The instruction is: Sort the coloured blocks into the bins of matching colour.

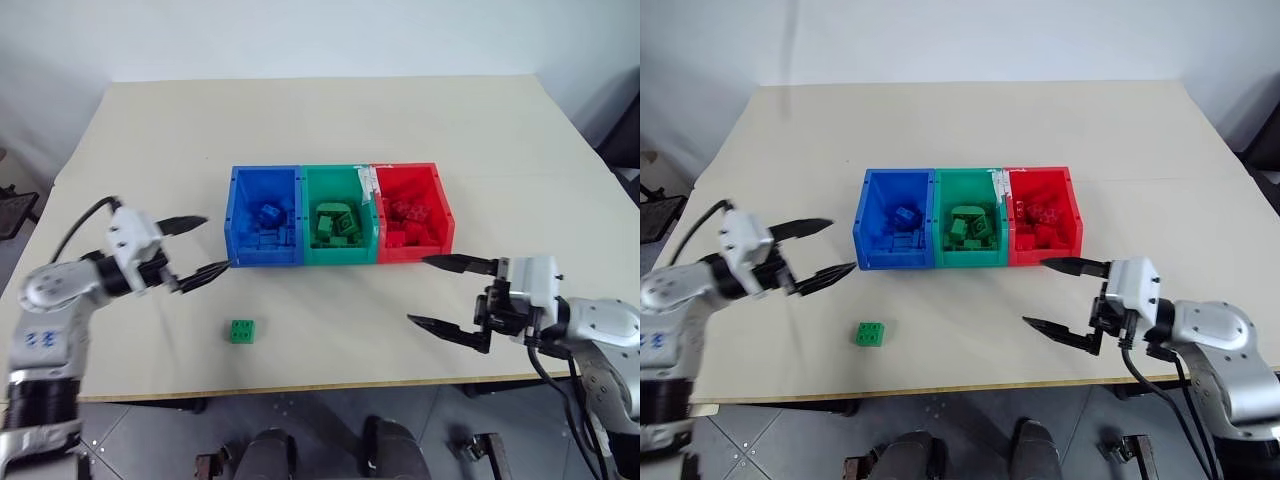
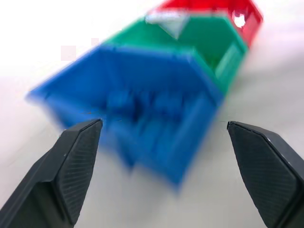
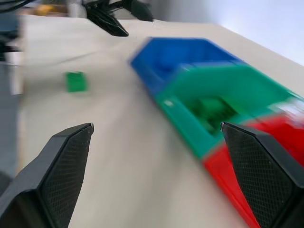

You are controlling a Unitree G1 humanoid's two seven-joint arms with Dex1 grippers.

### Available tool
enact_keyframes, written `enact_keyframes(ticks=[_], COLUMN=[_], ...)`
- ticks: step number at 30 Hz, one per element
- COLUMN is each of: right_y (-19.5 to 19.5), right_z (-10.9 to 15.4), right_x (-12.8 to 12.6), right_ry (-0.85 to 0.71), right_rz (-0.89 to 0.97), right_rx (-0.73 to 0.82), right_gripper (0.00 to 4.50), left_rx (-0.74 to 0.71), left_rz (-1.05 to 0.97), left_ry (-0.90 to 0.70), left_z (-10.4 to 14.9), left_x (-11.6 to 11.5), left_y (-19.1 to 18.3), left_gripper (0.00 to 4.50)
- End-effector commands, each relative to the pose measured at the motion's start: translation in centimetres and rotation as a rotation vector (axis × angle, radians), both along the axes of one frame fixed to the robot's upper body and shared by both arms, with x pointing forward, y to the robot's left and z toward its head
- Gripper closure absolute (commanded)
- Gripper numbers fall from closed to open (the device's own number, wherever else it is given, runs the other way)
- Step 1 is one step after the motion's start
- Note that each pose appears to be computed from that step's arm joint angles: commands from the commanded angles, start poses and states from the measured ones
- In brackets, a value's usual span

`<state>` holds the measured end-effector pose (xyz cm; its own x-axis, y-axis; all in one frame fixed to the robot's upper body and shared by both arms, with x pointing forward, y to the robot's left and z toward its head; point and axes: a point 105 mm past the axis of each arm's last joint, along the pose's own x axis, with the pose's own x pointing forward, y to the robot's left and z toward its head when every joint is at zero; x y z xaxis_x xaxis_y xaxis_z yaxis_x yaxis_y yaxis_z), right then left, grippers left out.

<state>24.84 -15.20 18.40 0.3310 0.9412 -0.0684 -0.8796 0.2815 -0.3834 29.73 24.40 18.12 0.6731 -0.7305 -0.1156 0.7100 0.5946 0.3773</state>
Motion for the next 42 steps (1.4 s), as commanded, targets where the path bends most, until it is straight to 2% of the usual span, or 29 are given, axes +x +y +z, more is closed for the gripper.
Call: enact_keyframes(ticks=[1, 5, 7, 11, 14, 17, 18, 23, 27, 30, 35, 38, 42], right_y=[0.7, 1.3, 1.2, 0.9, 0.4, -0.4, -0.6, -0.9, -1.5, -1.7, -2.0, -2.3, -3.1], right_z=[0.0, -0.2, -0.5, -0.9, -1.3, -2.2, -2.3, -2.4, -2.9, -3.0, -3.0, -2.8, -1.9], right_x=[0.0, 0.4, 0.7, 0.9, 0.7, 0.4, 0.3, 0.1, -0.8, -1.1, -1.4, -1.3, -1.4], right_ry=[-0.013, -0.025, -0.037, -0.029, -0.006, 0.017, 0.022, 0.031, 0.053, 0.050, 0.051, 0.044, 0.022], right_rz=[0.073, 0.126, 0.139, 0.150, 0.146, 0.130, 0.122, 0.089, 0.049, 0.035, 0.009, -0.043, -0.169], right_rx=[-0.031, -0.042, -0.058, -0.081, -0.098, -0.136, -0.142, -0.130, -0.142, -0.147, -0.145, -0.123, -0.040], right_gripper=[0.00, 0.00, 0.00, 0.00, 0.00, 0.00, 0.00, 0.00, 0.00, 0.00, 0.00, 0.00, 0.00], left_rx=[0.012, 0.052, 0.081, 0.078, 0.147, 0.392, 0.425, 0.378, 0.481, 0.546, 0.488, 0.367, 0.127], left_rz=[0.054, 0.088, 0.052, -0.085, -0.217, -0.303, -0.308, -0.304, -0.303, -0.280, -0.276, -0.285, -0.265], left_ry=[0.019, 0.105, 0.138, 0.219, 0.311, 0.252, 0.238, 0.224, 0.300, 0.306, 0.299, 0.289, 0.236], left_z=[-0.2, -1.4, -1.5, -1.9, -3.1, -5.1, -5.4, -5.4, -6.9, -7.7, -7.5, -6.5, -3.1], left_x=[-1.7, -3.9, -5.0, -6.0, -6.7, -5.9, -5.4, -4.1, -4.3, -3.9, -3.4, -3.2, -2.1], left_y=[2.6, 4.6, 4.3, 1.2, -1.9, -4.0, -4.6, -6.8, -6.4, -5.5, -6.1, -7.5, -9.8], left_gripper=[0.02, 0.02, 0.02, 0.02, 0.02, 0.02, 0.02, 0.02, 0.02, 0.67, 2.18, 3.03, 3.02])
